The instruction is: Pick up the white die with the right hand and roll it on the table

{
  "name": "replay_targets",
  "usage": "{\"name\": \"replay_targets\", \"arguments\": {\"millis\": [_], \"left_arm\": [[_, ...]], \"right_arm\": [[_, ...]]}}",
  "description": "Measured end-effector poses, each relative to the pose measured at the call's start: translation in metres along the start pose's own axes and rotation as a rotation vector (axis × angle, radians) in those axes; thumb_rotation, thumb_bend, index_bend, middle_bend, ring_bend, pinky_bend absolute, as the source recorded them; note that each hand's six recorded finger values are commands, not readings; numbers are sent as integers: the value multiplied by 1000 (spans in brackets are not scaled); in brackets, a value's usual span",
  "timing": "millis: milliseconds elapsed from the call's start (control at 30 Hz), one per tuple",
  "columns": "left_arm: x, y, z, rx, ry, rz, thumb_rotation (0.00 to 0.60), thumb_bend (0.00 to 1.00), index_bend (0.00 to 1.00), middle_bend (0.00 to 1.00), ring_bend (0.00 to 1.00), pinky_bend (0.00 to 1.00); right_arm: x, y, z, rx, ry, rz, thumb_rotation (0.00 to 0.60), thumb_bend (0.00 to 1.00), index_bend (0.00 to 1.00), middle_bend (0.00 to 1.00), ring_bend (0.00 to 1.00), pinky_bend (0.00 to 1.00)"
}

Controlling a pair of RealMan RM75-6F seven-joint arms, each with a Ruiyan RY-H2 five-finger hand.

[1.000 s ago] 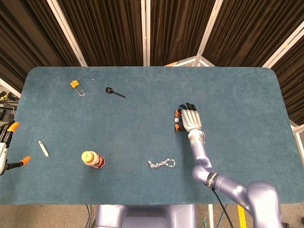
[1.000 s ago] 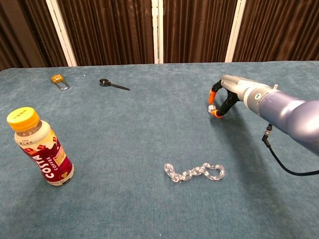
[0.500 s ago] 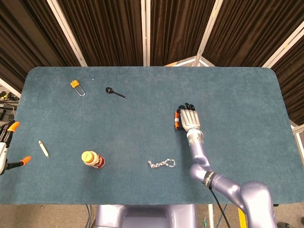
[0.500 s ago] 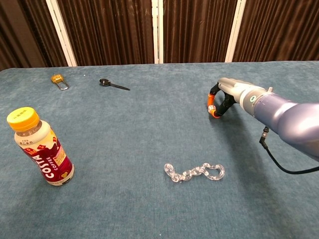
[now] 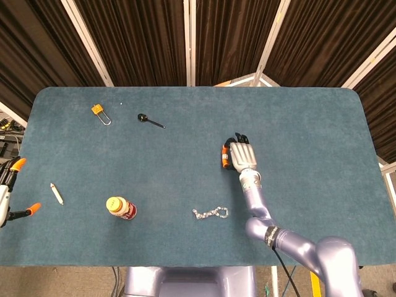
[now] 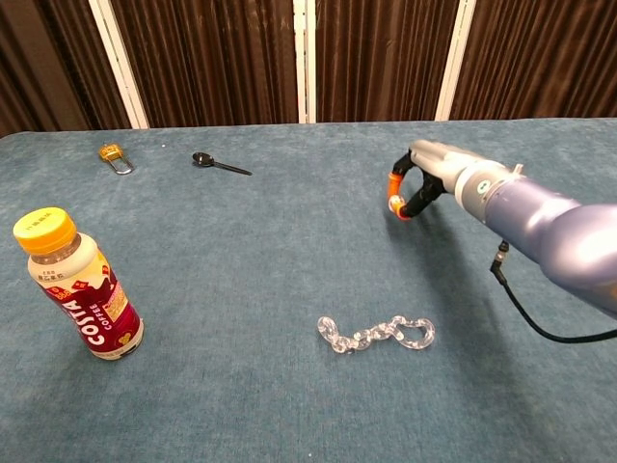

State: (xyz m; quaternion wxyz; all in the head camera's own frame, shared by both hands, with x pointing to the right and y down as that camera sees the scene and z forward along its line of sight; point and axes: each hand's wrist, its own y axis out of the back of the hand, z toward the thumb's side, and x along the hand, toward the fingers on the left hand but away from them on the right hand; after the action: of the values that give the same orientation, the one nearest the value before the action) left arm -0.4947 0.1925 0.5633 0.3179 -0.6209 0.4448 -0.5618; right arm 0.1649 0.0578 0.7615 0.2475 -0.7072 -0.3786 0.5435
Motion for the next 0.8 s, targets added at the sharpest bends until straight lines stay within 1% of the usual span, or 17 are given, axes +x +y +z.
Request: {"name": "replay_targets", "arguments": {"millis": [167, 300, 400, 433, 500, 633, 800], "left_arm": [[-1, -1, 0, 6, -1, -4, 600, 122, 0, 0, 0, 0], [-1, -1, 1, 7, -1, -1, 600, 123, 0, 0, 0, 0], [-1, 0, 3, 8, -5, 2, 600, 122, 0, 0, 0, 0], [-1, 0, 3, 9, -6, 2, 600, 122, 0, 0, 0, 0], [-1, 0, 5, 11, -10, 2, 600, 122, 0, 0, 0, 0], [-2, 0, 9, 13, -22, 7, 600, 122, 0, 0, 0, 0], [-3, 0, 13, 15, -32, 8, 600, 123, 0, 0, 0, 0]], "right_arm": [[13, 22, 14, -17, 63, -43, 600, 394, 556, 237, 0, 0], [31, 46, 23, -32, 115, -76, 600, 384, 552, 232, 0, 0], [46, 64, 26, -34, 144, -96, 600, 370, 518, 209, 0, 0], [51, 69, 25, -32, 151, -102, 600, 356, 492, 195, 0, 0], [62, 81, 22, -21, 159, -113, 600, 333, 447, 172, 0, 0], [77, 94, 14, 0, 155, -118, 600, 310, 371, 143, 0, 0], [87, 100, 5, 9, 138, -119, 600, 303, 342, 130, 0, 0]]}}
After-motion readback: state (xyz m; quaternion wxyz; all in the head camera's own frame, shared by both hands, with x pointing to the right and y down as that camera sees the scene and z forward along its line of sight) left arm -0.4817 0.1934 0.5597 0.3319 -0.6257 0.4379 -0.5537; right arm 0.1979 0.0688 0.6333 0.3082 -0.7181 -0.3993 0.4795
